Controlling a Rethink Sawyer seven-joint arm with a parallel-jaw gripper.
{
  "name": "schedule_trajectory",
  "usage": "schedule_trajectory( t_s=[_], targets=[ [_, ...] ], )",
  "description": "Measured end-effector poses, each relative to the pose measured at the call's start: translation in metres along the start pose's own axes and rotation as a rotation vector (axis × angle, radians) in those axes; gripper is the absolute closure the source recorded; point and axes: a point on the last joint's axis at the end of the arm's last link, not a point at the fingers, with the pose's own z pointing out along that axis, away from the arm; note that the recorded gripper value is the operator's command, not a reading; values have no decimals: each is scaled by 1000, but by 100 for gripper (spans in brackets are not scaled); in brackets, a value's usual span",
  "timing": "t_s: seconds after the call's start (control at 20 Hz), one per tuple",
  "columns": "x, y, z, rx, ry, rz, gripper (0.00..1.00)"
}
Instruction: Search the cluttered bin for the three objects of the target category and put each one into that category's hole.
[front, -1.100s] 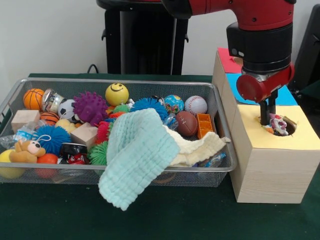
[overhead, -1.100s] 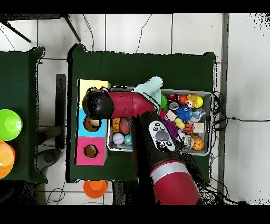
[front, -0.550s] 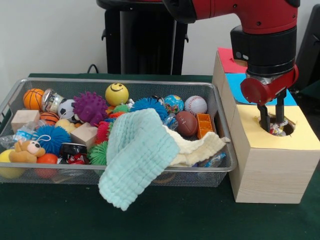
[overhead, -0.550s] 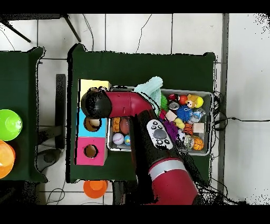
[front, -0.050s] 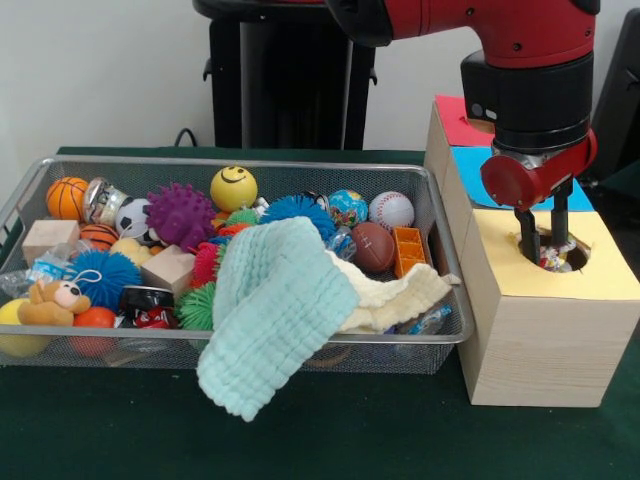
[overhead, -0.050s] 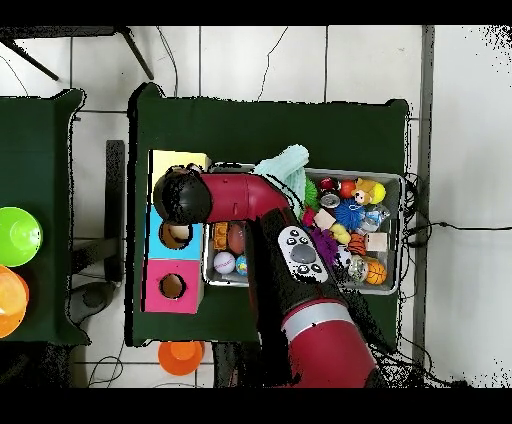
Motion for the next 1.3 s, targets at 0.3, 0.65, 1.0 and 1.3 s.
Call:
schedule_trajectory(
  t_s=[0.3,0.65,1.0,1.3],
  targets=[
    [0,0,0,0,0,0,0],
    [0,0,0,0,0,-1,0],
    [0,0,0,1,1,0,100],
    [1,-1,0,2,2,0,100]
  ],
)
